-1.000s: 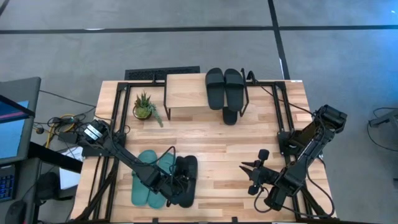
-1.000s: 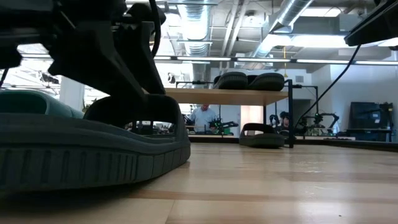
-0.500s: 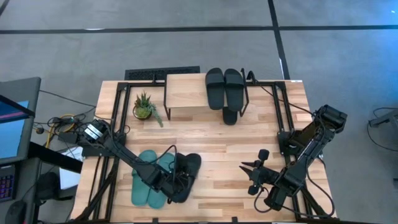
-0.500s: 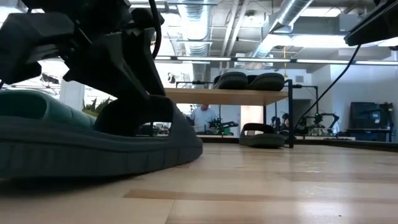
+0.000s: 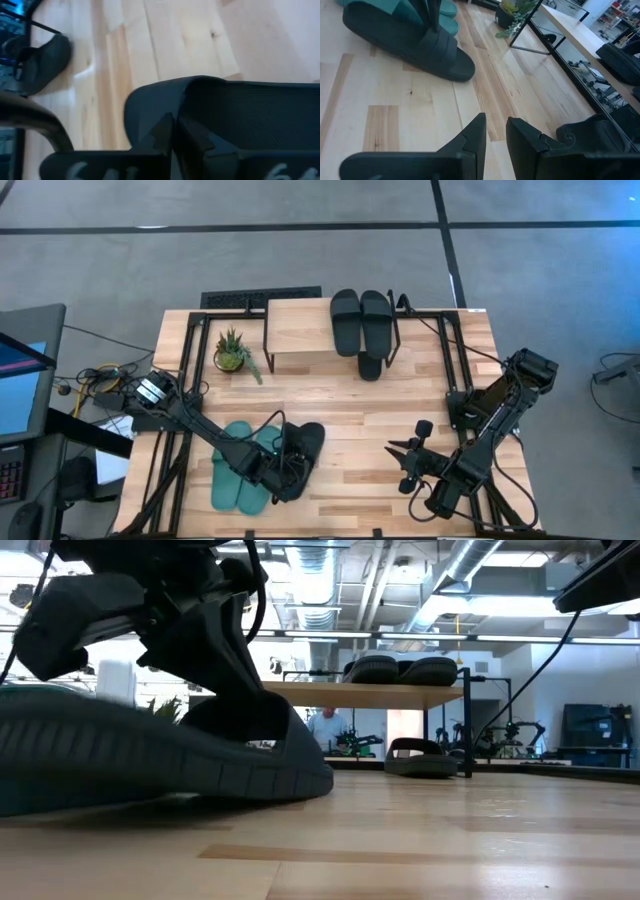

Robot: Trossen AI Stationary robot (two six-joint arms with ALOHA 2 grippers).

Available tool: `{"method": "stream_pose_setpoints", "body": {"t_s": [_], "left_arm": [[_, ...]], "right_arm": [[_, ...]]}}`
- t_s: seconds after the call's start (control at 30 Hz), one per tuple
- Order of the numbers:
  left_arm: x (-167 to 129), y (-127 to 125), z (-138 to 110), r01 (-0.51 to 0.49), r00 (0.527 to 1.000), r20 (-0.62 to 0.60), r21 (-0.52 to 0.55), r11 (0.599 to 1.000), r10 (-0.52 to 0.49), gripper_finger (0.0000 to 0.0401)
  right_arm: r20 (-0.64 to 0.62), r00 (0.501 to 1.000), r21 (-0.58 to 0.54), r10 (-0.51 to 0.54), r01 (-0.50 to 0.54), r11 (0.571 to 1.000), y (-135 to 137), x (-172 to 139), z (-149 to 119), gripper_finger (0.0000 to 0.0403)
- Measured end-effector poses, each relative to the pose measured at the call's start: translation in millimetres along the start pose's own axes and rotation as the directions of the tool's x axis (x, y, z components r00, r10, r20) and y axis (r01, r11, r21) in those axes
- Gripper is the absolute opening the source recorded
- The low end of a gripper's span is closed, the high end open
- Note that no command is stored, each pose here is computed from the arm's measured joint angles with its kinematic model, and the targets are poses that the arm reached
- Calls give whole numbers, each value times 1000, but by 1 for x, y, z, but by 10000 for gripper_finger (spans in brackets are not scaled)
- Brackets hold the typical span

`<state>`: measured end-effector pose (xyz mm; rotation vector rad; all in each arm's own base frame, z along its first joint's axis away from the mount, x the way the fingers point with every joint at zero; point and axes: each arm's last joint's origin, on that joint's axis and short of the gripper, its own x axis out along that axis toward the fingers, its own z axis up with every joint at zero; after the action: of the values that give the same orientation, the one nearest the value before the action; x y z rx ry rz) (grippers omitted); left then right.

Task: Pick and place slides into the shelf
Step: Put the black slipper under the shelf

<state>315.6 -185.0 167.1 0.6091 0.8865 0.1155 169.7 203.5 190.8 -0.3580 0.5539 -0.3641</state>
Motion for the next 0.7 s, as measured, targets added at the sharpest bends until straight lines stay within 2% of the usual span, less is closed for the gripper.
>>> {"method": "stream_pose_setpoints", "body": {"t_s": [0.33,0.7], "left_arm": [[1,9,7,-112,993,21,-32,993,113,2],[14,49,28,-242,968,34,-154,958,250,1]], "right_arm": [[1,1000,6,1,-1,1000,0,0,0,66],[1,1000,14,4,-4,1000,1,0,0,66]]}}
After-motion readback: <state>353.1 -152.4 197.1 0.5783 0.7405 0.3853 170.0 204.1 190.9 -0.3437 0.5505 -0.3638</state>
